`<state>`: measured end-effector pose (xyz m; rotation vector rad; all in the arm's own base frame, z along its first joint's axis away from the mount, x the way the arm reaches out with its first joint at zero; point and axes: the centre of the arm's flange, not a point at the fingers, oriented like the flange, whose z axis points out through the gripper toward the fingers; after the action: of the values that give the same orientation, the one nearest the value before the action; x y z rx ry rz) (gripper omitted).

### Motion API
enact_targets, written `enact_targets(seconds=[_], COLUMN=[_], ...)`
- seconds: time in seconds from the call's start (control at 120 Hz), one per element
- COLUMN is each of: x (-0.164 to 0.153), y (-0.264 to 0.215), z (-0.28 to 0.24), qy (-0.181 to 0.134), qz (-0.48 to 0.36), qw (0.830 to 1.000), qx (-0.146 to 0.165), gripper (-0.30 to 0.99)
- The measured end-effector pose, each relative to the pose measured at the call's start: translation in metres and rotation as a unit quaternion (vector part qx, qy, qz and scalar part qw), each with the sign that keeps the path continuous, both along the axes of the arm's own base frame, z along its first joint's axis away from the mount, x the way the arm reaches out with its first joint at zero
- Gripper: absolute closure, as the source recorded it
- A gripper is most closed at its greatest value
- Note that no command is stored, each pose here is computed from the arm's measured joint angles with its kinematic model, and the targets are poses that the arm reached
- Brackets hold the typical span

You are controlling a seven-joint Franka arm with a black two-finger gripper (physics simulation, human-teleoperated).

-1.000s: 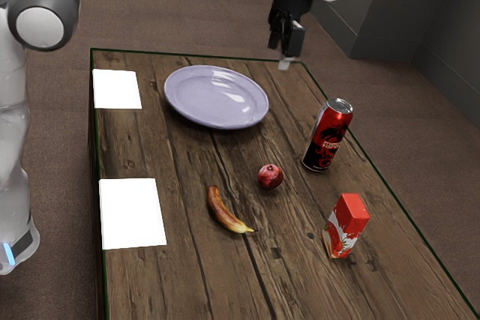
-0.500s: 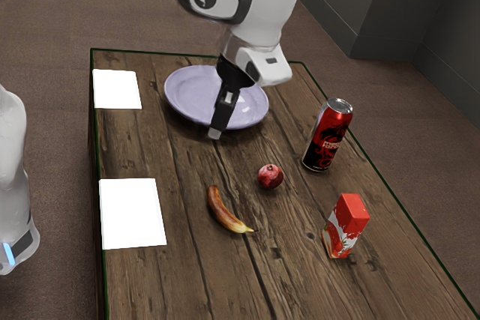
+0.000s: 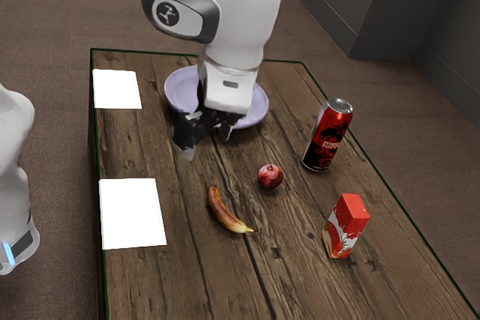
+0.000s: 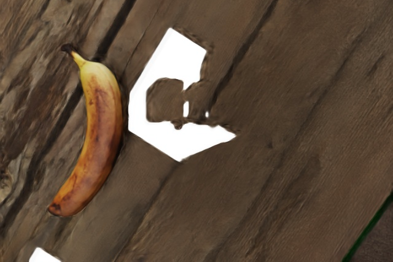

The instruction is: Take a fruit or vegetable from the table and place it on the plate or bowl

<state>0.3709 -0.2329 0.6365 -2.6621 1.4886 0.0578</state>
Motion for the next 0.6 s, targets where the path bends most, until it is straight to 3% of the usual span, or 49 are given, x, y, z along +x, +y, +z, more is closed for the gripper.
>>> enact_targets(seconds=[0.133,0.317,0.533,0.6], x=[0.029,0.025,0.017,0.028], y=[0.004,-0.002,0.044,0.057], z=[-0.058,-0.105,-0.085,-0.086], qy=[0.017,0.035,0.002,0.012], qz=[-0.029,-0.077,-0.071,-0.066], qw=[0.999,0.996,0.997,0.997], qx=[-0.014,-0.012,-0.026,-0.034], gripper=[0.02,0.02,0.02,0.02])
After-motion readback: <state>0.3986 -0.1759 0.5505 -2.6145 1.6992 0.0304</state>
